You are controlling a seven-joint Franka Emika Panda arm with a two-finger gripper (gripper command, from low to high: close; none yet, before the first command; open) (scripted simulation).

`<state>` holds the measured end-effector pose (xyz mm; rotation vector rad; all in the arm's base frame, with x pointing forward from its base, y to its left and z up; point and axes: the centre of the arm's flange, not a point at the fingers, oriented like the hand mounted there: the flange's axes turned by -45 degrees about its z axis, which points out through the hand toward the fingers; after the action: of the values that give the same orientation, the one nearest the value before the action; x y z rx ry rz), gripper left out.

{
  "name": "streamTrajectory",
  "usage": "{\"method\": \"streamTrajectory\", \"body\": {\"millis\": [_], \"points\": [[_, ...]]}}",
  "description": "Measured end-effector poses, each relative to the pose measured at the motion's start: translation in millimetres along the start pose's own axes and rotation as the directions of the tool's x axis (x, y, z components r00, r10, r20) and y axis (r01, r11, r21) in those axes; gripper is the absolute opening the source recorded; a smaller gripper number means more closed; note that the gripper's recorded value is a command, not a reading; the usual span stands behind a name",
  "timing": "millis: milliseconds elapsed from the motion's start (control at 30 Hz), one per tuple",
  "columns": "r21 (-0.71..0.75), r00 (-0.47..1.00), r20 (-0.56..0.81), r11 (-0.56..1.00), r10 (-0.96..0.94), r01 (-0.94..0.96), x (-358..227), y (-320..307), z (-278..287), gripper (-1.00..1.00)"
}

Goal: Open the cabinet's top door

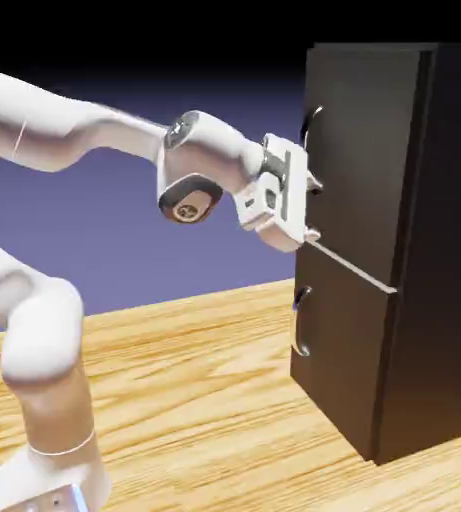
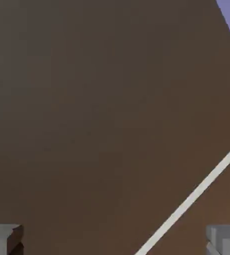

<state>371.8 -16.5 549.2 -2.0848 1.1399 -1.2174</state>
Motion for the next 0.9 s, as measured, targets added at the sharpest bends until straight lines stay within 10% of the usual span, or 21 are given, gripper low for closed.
{"method": "streamTrajectory", "body": {"millis": [400,900], "points": [[0.173,0.785,0.0,0.773,0.62,-0.611,1.1,-22.6,-34.7,0.0],[0.257,0.137,0.26,0.068,0.956,-0.964,-35.9,-46.3,-49.8,0.0]]}}
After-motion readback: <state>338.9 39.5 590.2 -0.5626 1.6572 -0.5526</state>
